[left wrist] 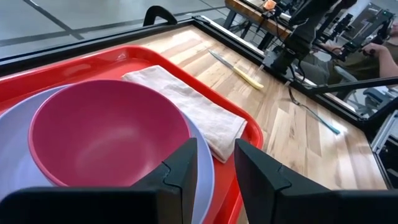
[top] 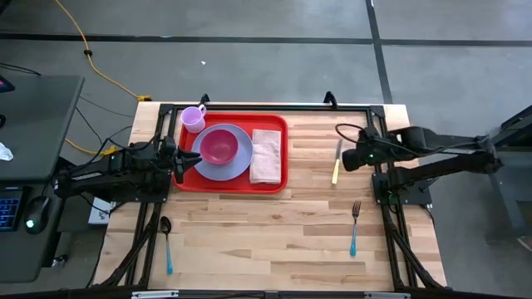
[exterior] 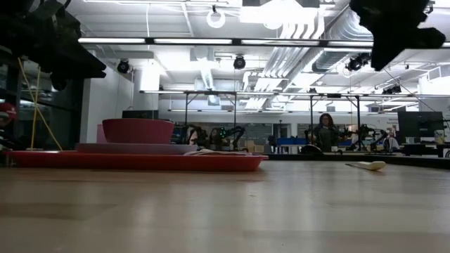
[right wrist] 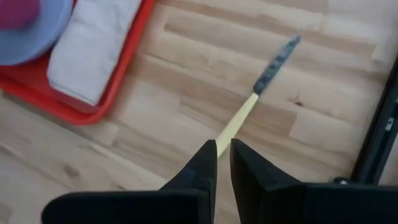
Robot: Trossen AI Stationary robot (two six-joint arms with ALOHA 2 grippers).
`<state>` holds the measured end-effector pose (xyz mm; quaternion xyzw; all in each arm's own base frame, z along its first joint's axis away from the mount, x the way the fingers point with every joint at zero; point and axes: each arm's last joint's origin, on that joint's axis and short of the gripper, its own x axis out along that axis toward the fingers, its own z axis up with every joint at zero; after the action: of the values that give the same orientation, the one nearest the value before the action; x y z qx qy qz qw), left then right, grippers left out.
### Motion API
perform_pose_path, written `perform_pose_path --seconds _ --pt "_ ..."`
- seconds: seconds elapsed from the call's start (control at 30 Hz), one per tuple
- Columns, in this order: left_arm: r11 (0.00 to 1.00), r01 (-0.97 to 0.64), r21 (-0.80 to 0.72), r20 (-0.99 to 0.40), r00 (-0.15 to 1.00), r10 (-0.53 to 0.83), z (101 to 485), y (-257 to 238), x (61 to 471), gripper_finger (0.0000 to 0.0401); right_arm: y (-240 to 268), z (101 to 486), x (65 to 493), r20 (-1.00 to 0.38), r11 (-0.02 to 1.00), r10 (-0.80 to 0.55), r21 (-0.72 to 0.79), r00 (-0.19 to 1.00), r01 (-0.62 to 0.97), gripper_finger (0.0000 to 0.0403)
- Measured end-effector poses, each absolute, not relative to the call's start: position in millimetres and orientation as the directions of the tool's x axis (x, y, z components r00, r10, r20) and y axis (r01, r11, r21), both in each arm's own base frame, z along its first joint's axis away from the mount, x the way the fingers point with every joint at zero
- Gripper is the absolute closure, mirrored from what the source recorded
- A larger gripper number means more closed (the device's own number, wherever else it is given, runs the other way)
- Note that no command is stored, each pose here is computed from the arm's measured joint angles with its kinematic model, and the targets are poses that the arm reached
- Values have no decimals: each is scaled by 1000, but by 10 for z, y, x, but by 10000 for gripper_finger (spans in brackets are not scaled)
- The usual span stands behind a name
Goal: Set up tray
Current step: Put the blue fork on the white table napkin on the red serving tray
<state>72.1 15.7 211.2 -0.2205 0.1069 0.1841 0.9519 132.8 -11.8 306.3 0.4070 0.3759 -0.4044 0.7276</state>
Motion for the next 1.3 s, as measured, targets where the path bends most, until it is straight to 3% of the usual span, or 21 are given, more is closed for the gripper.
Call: perform_pose_path --seconds 0.6,0.87,1.3 --pt "810 -404 -424 -285 909 304 2112 157 721 263 -71 2597 1183 -915 350 -135 316 381 882 371" --pt "784 -408 -467 -285 909 303 2112 157 721 263 -21 2419 1165 -942 267 23 328 334 906 367" --pt "785 -411 -463 -297 907 300 2100 156 719 263 185 2407 1151 -944 215 79 329 319 920 360"
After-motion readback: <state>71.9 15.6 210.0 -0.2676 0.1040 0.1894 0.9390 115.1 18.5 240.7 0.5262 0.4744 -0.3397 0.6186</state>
